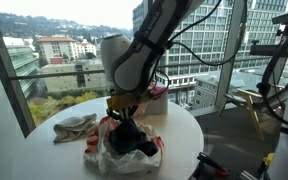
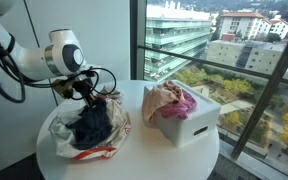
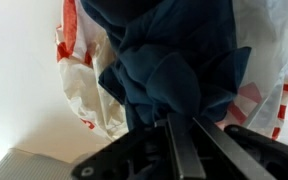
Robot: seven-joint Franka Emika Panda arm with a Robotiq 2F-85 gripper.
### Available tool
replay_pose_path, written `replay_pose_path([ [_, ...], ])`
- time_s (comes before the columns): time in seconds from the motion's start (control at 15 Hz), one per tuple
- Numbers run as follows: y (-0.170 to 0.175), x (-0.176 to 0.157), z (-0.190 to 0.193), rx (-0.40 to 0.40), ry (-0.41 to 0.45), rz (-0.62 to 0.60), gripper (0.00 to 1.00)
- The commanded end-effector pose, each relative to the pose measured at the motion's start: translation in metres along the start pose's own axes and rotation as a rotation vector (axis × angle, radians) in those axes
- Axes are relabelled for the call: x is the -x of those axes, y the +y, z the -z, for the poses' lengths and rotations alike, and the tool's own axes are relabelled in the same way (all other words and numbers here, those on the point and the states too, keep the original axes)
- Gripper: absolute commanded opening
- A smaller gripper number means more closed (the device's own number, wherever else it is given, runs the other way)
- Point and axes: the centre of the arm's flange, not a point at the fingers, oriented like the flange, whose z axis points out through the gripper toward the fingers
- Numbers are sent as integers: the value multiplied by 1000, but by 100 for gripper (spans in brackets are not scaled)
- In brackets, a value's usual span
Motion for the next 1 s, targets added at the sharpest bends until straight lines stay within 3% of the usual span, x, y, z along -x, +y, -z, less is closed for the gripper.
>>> replay_pose_path([
  [0.0,-9,-3,-25,6,-38,33,2],
  [0.27,-15,25,-67,41,-139,150,2],
  [0.53,-35,44,-88,39,-142,240,2],
  [0.6,-39,44,-86,48,-153,240,34],
  [0.73,-41,39,-80,66,-111,228,40],
  [0.93,-34,25,-63,106,-49,172,62],
])
